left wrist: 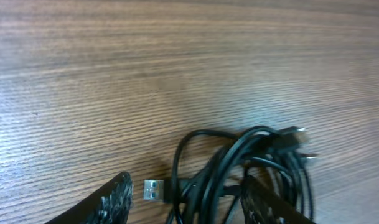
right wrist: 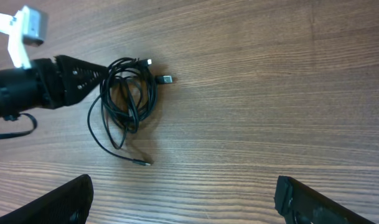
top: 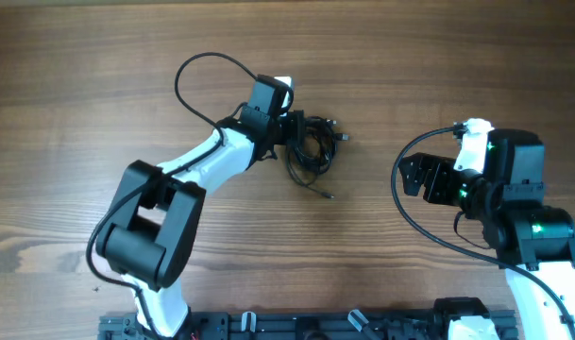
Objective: Untangle cables
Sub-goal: 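Reach the right gripper into the bundle and grasp a cable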
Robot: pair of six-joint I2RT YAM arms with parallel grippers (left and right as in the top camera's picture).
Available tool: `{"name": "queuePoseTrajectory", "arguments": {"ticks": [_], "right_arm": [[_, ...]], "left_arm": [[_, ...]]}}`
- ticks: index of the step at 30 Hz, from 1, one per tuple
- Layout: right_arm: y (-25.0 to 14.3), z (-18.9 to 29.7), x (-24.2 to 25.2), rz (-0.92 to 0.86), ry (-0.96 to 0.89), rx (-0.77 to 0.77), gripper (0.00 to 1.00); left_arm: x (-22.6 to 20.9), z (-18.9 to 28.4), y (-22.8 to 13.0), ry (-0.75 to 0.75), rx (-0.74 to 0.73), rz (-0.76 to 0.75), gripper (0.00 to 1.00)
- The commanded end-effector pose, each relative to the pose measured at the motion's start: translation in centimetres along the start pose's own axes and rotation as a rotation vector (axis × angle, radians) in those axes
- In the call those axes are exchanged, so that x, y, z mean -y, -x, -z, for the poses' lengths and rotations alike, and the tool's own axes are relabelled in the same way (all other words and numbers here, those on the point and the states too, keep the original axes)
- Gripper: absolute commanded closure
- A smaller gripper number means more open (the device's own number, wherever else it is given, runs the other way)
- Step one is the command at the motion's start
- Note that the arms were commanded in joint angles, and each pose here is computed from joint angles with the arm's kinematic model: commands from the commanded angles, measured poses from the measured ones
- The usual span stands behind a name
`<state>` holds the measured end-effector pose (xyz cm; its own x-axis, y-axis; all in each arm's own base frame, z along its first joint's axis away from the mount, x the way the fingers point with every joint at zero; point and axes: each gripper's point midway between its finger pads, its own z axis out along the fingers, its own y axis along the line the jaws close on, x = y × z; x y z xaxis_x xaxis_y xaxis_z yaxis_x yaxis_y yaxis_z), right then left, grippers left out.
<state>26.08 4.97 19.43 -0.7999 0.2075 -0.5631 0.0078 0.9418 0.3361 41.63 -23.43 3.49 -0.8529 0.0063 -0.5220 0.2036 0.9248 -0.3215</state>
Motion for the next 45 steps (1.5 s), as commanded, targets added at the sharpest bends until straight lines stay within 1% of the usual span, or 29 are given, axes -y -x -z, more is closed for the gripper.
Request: {"name": "queuePoseTrajectory", "arguments": {"ticks": [1, 6, 7, 9, 10, 11, 13, 16, 19, 20, 22, 24, 26, 30, 31, 33, 34, 36, 37, 38, 40, 41, 43, 45], "right_arm": [[1.1, 0.5, -0.5, -0.001, 0.015, 0.034, 0.04], [1.3, 0.5, -0.5, 0.0, 0.017, 0.039, 0.05], [1.3, 0.5, -0.5, 0.0, 0.017, 0.039, 0.05], [1.3, 0.5, -0.5, 0.0, 0.017, 0.039, 0.05], [1.3, 0.5, -0.5, 0.001, 0.017, 0.04, 0.05], [1.3, 0.6, -0.5, 0.0, 0.017, 0.041, 0.05], [1.3, 0.6, -0.5, 0.0, 0.018, 0.042, 0.05], [1.2, 0.1, -0.8, -0.039, 0.035, 0.025, 0.05], [1.2, -0.9, -2.7, -0.044, 0.158, -0.021, 0.05], [1.1, -1.4, -3.2, -0.043, 0.19, -0.044, 0.04], [0.6, -2.8, -3.2, -0.031, 0.195, -0.093, 0.04], [-0.1, -4.6, -3.0, -0.042, 0.188, -0.157, 0.04], [-0.9, -6.3, -3.3, -0.041, 0.194, -0.217, 0.04], [-1.4, -9.4, -4.6, -0.008, 0.226, -0.261, 0.05], [-1.4, -10.3, -5.0, -0.006, 0.234, -0.266, 0.07], [-1.6, -11.4, -5.7, -0.006, 0.25, -0.277, 0.17], [-1.6, -11.7, -5.9, 0.0, 0.255, -0.28, 0.19], [-1.7, -12.8, -6.2, 0.009, 0.256, -0.283, 0.38], [-1.7, -13.4, -5.8, -0.02, 0.23, -0.285, 0.47], [-1.7, -13.8, -5.2, -0.046, 0.195, -0.284, 0.53], [-1.8, -14.8, -3.1, -0.096, 0.074, -0.277, 0.79], [-2.2, -15.2, -1.8, -0.122, -0.002, -0.28, 0.95], [-2.9, -15.2, 0.1, -0.162, -0.111, -0.295, 0.96], [-3.9, -14.6, 2.7, -0.222, -0.269, -0.306, 0.96]], "left_arm": [[0.2, -1.2, -0.7, 0.017, -0.018, -0.014, 0.46], [0.3, -1.2, -0.6, 0.013, -0.013, -0.016, 0.66], [0.3, -1.2, -0.7, 0.015, -0.018, -0.016, 0.71], [0.3, -1.2, -1.3, 0.007, -0.044, -0.013, 0.88], [0.6, -1.1, -1.5, -0.006, -0.056, -0.012, 0.93], [0.9, -0.9, -1.7, -0.022, -0.066, -0.011, 0.96], [1.9, -0.1, -1.4, -0.071, -0.069, -0.011, 0.96], [5.1, 2.9, 0.1, -0.218, -0.044, -0.025, 0.96], [8.8, 6.6, 0.5, -0.406, -0.059, -0.049, 0.96], [9.3, 7.8, 0.1, -0.439, -0.08, -0.047, 0.96], [9.1, 8.9, 0.0, -0.433, -0.092, -0.037, 0.96], [9.0, 10.0, 0.7, -0.442, -0.073, -0.032, 0.96], [10.0, 11.5, 1.0, -0.515, -0.068, -0.04, 0.96], [11.4, 13.1, 0.7, -0.614, -0.093, -0.052, 0.96], [11.7, 13.3, 0.5, -0.633, -0.108, -0.035, 0.96], [11.8, 13.4, 0.5, -0.64, -0.115, -0.023, 0.96], [11.9, 13.5, 0.5, -0.649, -0.116, -0.025, 0.96], [12.3, 13.8, 0.3, -0.676, -0.129, -0.027, 0.96], [12.4, 13.9, 0.1, -0.689, -0.14, -0.027, 0.96], [12.4, 14.0, -0.1, -0.692, -0.148, -0.024, 0.96], [12.0, 13.8, -0.5, -0.67, -0.164, -0.016, 0.96], [11.0, 13.3, -0.7, -0.623, -0.173, 0.005, 0.96], [9.0, 12.4, -0.9, -0.522, -0.18, 0.043, 0.96], [4.6, 11.2, -1.3, -0.314, -0.186, 0.106, 0.96]]}}
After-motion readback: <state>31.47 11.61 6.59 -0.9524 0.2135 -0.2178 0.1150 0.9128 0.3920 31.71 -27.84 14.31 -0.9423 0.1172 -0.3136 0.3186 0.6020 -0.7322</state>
